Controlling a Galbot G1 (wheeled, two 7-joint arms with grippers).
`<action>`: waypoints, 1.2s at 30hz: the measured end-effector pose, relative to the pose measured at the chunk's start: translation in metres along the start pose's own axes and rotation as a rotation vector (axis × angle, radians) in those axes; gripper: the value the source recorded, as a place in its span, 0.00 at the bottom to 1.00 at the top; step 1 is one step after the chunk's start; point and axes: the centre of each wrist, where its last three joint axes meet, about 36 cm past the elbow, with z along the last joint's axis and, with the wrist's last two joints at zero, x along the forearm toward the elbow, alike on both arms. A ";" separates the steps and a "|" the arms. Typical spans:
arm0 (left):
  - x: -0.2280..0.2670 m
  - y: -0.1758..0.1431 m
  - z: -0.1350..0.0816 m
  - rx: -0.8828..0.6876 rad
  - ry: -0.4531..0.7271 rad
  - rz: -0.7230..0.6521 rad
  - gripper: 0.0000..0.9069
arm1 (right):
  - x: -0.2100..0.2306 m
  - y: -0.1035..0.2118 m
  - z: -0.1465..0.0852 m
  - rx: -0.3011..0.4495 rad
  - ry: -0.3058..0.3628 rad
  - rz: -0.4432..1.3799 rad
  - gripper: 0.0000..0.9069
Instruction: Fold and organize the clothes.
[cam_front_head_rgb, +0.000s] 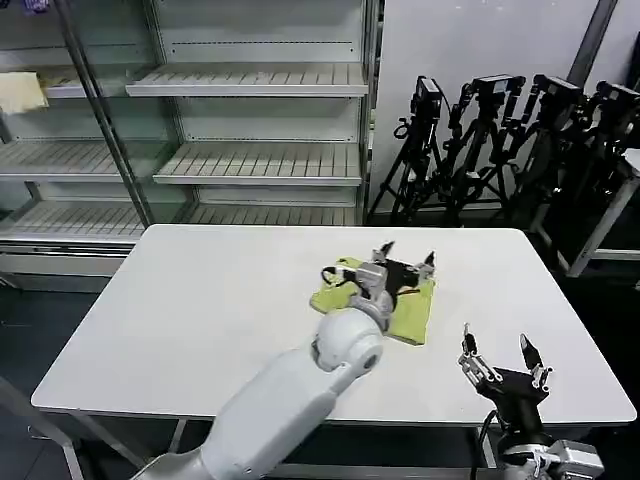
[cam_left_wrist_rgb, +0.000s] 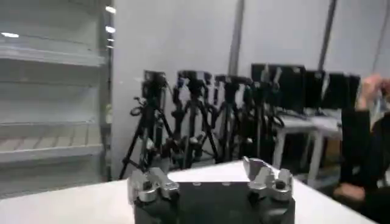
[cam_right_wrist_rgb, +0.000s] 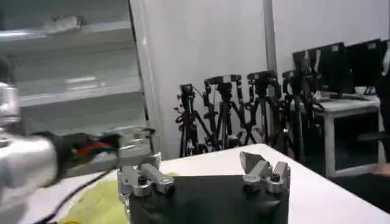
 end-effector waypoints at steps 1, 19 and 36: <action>0.005 0.007 0.000 0.009 -0.008 -0.009 1.00 | -0.001 0.000 0.001 0.003 0.002 0.000 1.00; 0.185 0.101 0.041 0.115 -0.070 -0.265 1.00 | -0.108 -0.006 0.020 -0.302 0.157 0.004 1.00; 0.278 0.088 0.061 0.149 -0.007 -0.378 1.00 | -0.234 0.002 0.034 -0.640 0.326 -0.051 0.73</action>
